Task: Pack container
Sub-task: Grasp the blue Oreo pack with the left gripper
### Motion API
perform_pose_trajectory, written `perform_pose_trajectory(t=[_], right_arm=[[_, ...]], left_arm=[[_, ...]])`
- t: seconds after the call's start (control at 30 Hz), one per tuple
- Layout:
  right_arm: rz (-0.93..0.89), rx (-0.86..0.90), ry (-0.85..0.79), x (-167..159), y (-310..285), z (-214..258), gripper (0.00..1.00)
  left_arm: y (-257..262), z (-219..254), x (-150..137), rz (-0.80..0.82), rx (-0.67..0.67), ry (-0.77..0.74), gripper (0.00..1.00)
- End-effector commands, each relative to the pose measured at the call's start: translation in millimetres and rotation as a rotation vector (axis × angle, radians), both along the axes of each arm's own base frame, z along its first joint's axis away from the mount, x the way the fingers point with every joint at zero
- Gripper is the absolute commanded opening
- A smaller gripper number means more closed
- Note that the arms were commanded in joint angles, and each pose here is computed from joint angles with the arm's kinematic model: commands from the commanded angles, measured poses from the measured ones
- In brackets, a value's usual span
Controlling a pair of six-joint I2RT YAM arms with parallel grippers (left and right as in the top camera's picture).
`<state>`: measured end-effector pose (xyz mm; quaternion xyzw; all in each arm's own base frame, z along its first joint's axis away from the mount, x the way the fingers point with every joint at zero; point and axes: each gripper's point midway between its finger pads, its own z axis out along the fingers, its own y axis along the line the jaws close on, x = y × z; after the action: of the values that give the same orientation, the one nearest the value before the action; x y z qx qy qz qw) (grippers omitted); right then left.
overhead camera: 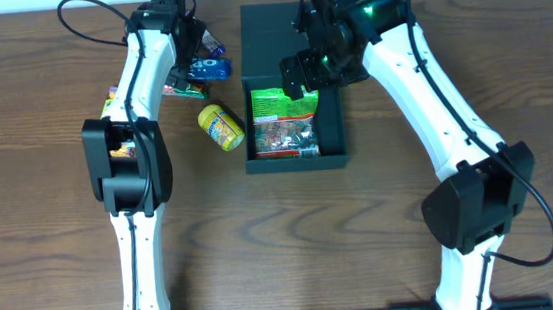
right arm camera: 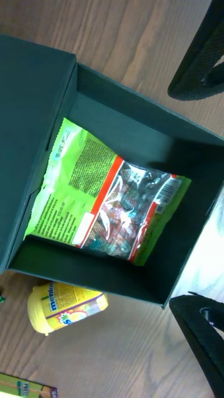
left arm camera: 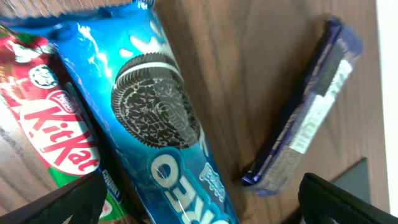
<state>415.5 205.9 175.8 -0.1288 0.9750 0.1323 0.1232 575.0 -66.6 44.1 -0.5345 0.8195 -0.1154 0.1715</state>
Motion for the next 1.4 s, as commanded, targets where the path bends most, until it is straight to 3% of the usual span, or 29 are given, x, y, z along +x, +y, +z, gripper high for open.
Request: perform_pose_trajectory(t=[0.0, 0.2, 0.23, 0.57, 0.73, 1.0, 1.17, 1.37], right_arm=[[-0.014, 0.008, 0.013, 0, 0, -3, 0.99], [-0.014, 0.008, 0.013, 0, 0, -3, 0.99], [-0.014, 0.009, 0.013, 0, 0, -3, 0.99], [-0.014, 0.011, 0.006, 2, 1, -2, 0.99], [-0.014, 0.012, 0.003, 2, 1, -2, 0.99], [-0.014, 0.012, 0.004, 2, 1, -2, 0.99], [-0.014, 0.012, 0.003, 2, 1, -2, 0.99], [-0.014, 0.012, 0.001, 3, 1, -2, 0.99]], left_arm=[[-2, -23, 0, 0.003, -0.029, 0.037, 1.00], [-4, -39, -4, -0.002, -0.039, 0.074, 1.00], [-4, -39, -4, 0.000, -0.036, 0.073, 0.95], [5, -38, -2, 0.015, -0.030, 0.068, 0.91], [6, -41, -9, 0.013, -0.031, 0.096, 0.80], [17, -44, -18, 0.032, -0.027, 0.139, 0.77], [20, -46, -24, 0.032, -0.024, 0.168, 0.61], [20, -46, -27, -0.003, -0.013, 0.176, 0.58]])
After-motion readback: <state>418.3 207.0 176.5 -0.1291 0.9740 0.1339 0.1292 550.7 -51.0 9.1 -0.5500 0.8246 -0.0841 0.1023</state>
